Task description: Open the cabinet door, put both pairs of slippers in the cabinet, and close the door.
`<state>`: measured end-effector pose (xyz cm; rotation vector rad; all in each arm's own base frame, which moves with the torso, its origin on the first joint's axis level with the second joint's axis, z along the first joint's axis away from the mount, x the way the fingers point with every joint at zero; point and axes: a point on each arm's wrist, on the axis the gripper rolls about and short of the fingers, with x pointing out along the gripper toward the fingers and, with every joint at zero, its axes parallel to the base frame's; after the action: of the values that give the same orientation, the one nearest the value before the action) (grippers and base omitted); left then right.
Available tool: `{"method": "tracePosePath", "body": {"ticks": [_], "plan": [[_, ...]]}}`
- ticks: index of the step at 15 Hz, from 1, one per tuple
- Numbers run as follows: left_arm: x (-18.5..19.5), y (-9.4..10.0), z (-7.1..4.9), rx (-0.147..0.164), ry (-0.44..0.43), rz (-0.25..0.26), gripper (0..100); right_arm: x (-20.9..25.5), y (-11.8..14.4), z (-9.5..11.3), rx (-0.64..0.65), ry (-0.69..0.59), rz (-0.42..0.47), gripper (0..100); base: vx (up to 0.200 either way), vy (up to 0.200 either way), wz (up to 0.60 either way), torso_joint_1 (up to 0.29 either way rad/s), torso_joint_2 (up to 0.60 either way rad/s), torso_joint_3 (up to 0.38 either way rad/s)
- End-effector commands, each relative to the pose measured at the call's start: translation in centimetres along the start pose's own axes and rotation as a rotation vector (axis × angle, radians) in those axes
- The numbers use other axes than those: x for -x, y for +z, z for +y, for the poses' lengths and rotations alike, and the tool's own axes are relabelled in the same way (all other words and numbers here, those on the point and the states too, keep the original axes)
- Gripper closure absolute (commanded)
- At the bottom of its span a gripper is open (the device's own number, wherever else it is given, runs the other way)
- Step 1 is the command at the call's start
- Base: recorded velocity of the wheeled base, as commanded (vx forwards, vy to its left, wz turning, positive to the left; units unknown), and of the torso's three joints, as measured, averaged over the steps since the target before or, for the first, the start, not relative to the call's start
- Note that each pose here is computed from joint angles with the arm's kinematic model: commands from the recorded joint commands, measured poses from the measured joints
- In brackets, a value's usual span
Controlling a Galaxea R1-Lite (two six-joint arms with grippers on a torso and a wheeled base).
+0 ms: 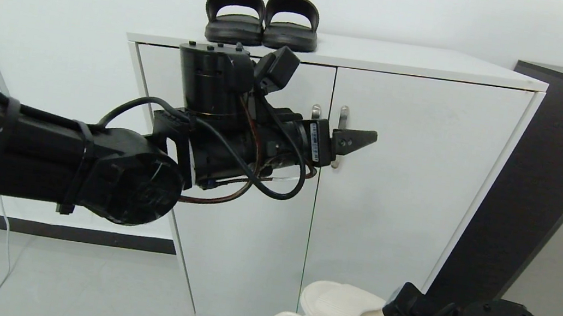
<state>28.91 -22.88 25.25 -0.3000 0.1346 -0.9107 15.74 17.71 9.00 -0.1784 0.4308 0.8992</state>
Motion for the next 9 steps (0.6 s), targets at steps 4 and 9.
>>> {"method": "tracePosePath", "body": {"ticks": [4, 9], "plan": [[-2.2, -0.4, 1.4, 0.002, 0.04, 0.007, 0, -0.2, -0.4, 0.0, 0.001, 0.005, 0.019, 100, 0.0, 0.0, 0.0, 0.0, 0.0, 0.0], [-3.5, -0.7, 1.7, 0.002, 0.029, 0.011, 0, -0.2, -0.4, 0.0, 0.002, 0.005, 0.017, 100, 0.0, 0.0, 0.0, 0.0, 0.0, 0.0]]}}
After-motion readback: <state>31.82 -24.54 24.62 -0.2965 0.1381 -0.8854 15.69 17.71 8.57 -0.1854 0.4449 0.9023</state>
